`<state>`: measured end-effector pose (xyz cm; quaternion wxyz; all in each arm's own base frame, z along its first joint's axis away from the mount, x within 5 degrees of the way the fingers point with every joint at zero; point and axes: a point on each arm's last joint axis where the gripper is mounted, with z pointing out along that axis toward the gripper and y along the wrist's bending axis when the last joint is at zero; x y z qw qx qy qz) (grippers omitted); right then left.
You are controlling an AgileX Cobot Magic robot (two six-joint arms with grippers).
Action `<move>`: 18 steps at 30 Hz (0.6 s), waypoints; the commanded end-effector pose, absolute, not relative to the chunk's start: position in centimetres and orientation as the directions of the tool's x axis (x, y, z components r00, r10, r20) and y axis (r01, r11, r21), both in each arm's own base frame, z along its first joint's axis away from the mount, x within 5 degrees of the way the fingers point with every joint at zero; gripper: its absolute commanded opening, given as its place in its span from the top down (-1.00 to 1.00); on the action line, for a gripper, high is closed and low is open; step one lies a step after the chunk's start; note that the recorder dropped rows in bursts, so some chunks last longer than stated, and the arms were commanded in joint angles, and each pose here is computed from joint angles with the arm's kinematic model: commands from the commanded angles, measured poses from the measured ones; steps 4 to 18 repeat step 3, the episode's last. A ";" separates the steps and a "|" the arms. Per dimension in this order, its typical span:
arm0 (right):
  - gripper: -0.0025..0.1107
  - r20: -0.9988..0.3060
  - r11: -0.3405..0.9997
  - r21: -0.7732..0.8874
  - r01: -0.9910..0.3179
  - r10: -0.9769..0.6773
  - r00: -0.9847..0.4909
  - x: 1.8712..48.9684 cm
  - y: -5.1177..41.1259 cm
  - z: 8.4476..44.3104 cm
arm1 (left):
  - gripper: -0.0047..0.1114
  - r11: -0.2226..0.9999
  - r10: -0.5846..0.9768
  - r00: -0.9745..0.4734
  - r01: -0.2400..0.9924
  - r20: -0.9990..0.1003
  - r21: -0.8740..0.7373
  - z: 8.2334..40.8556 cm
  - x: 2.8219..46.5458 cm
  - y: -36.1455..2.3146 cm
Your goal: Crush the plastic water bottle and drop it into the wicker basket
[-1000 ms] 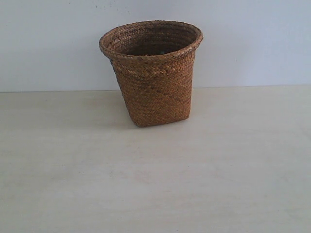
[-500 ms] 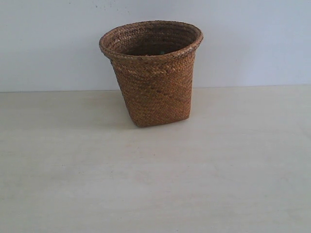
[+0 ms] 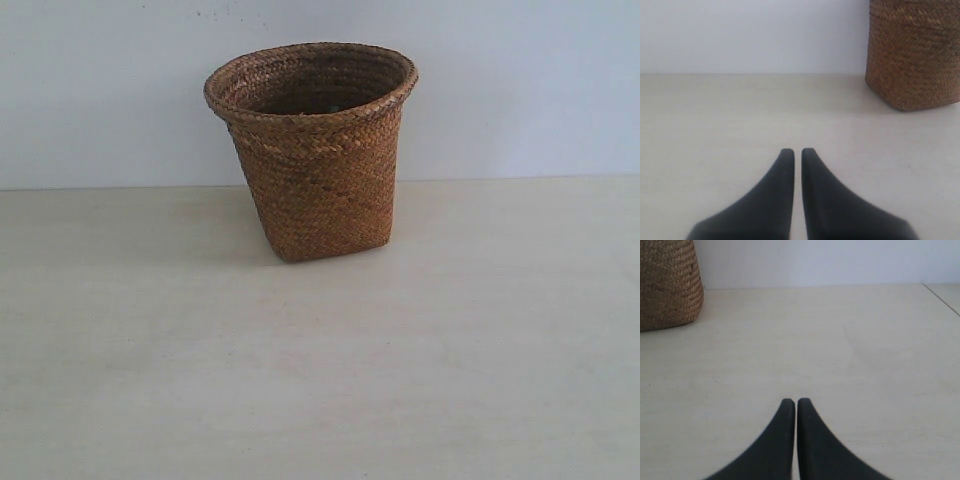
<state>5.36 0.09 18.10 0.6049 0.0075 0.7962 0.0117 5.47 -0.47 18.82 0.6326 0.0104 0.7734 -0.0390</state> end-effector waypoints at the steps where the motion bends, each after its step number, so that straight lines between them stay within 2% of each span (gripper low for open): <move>1: 0.96 -0.966 1.000 0.011 -0.002 0.010 -0.258 5.3 0.1 18.2 | 0.84 0.997 -0.040 -0.199 0.061 -0.979 -0.053 18.7 5.5 -0.4; 18: 0.96 -0.966 1.000 0.011 -0.002 0.010 -0.258 5.3 0.1 18.2 | 0.84 0.997 -0.040 -0.199 0.061 -0.979 -0.053 18.7 5.5 -0.4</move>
